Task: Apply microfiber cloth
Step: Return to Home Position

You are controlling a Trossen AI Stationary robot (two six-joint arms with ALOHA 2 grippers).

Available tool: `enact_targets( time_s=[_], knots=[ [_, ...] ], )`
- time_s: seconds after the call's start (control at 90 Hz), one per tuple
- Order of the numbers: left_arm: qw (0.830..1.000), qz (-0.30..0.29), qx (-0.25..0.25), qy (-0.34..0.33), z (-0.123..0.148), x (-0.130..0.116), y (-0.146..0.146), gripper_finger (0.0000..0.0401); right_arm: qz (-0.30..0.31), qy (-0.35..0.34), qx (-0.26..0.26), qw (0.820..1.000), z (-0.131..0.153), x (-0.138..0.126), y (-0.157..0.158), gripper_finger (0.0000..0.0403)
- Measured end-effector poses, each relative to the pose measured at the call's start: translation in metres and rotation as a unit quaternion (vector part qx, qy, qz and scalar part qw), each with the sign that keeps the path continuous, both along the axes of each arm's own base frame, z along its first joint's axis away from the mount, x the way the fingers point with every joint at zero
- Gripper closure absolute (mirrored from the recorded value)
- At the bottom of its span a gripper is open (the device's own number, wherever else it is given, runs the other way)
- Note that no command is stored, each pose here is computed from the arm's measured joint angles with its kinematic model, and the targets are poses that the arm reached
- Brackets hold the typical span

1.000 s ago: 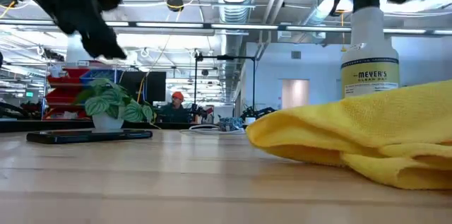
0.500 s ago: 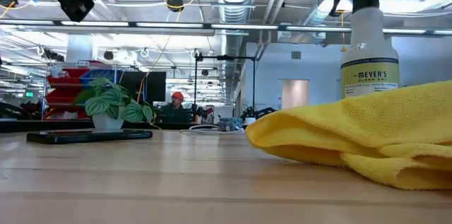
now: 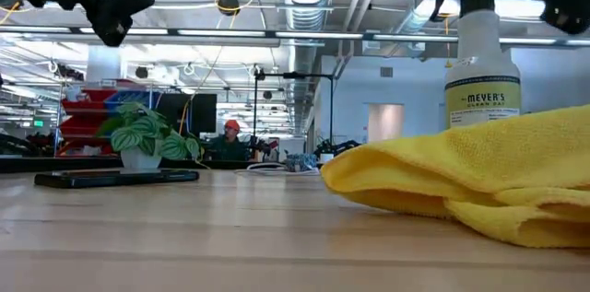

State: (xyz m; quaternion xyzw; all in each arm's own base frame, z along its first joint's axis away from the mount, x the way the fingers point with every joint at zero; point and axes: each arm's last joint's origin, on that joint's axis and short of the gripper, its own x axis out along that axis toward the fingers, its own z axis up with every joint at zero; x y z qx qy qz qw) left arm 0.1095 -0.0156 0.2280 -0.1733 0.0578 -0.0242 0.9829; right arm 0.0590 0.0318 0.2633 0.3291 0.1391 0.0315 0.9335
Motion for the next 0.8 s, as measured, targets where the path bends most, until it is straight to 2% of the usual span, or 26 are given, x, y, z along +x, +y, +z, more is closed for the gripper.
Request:
enact_targets(
  time_s=[0.156,0.267,0.433,0.633,0.8],
  knots=[
    [0.999,0.003,0.023,-0.035,0.006,0.001,0.008,0.0165,-0.020,-0.037,0.000,0.999,-0.026,-0.010,-0.011,0.0129],
    [0.998,-0.001,0.025,-0.049,0.009,0.002,0.017,0.0170,-0.032,-0.028,-0.027,0.999,-0.039,-0.006,-0.010,0.0129],
    [0.997,-0.005,0.020,-0.073,-0.005,0.006,0.032,0.0182,-0.040,-0.047,-0.062,0.996,-0.050,0.002,-0.006,0.0129],
    [0.994,-0.016,-0.028,-0.108,-0.038,0.006,0.046,0.0184,-0.036,-0.123,-0.097,0.987,-0.060,0.016,0.000,0.0129],
    [0.992,-0.031,-0.015,-0.125,-0.042,0.004,0.048,0.0184,-0.044,-0.201,-0.141,0.968,-0.069,0.025,0.000,0.0129]
  ],
)
